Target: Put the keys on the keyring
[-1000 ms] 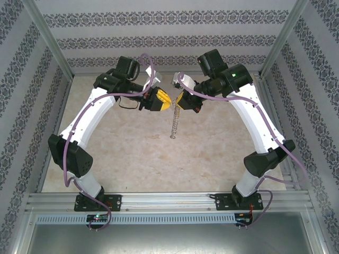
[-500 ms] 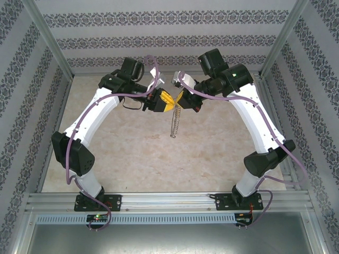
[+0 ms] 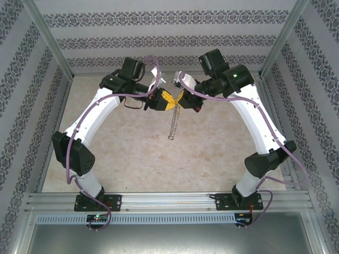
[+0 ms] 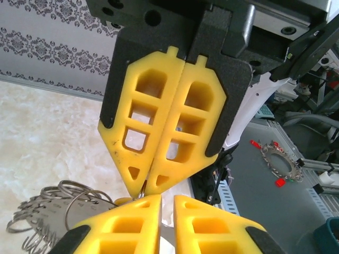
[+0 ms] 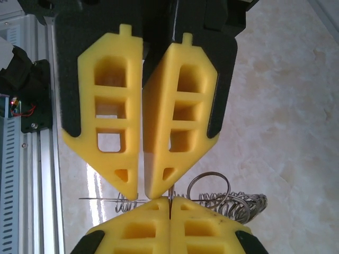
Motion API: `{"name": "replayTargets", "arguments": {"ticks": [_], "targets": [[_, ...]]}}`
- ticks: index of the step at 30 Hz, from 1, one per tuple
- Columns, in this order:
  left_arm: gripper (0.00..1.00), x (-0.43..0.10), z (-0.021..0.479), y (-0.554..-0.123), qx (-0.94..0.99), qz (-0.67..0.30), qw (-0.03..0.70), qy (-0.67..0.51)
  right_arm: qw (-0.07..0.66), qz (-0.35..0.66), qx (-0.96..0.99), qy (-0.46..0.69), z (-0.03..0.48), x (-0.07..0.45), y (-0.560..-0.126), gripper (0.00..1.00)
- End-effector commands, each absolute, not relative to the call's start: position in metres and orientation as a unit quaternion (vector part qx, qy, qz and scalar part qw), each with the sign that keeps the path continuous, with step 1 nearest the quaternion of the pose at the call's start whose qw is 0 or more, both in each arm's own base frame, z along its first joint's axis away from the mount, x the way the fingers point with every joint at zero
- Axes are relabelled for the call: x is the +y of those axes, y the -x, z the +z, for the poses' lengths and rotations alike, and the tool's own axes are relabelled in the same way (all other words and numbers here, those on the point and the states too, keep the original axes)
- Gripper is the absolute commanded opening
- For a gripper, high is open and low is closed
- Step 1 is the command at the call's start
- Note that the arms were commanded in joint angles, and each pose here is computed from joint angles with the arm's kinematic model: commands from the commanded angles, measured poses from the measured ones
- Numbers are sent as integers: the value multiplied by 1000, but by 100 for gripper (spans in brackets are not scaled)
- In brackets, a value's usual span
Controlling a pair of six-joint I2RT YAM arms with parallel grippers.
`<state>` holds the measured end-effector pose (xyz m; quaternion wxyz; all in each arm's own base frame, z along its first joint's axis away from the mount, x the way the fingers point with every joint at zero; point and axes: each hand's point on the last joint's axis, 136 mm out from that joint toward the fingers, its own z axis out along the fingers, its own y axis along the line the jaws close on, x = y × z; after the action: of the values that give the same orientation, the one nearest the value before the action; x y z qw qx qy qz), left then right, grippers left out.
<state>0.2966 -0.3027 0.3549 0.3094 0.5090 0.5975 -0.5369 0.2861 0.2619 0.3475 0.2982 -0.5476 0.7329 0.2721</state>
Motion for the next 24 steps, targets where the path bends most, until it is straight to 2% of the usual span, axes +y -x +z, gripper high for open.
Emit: {"name": "replayTargets", "arguments": {"ticks": [1,5,10,24], "targets": [[16,-309,355,-300,592,-524,326,-519,330,292,703,558,370,268,-274,0],[23,-304,359,-306,597,-508,349,-514,329,292,708,553,368,264,-275,0],[27,-295,368,-308,594,-502,365,-512,333,294,708,548,368,260,-274,0],[29,-292,374,-308,586,-518,356,-511,340,303,701,549,374,261,-272,0]]}}
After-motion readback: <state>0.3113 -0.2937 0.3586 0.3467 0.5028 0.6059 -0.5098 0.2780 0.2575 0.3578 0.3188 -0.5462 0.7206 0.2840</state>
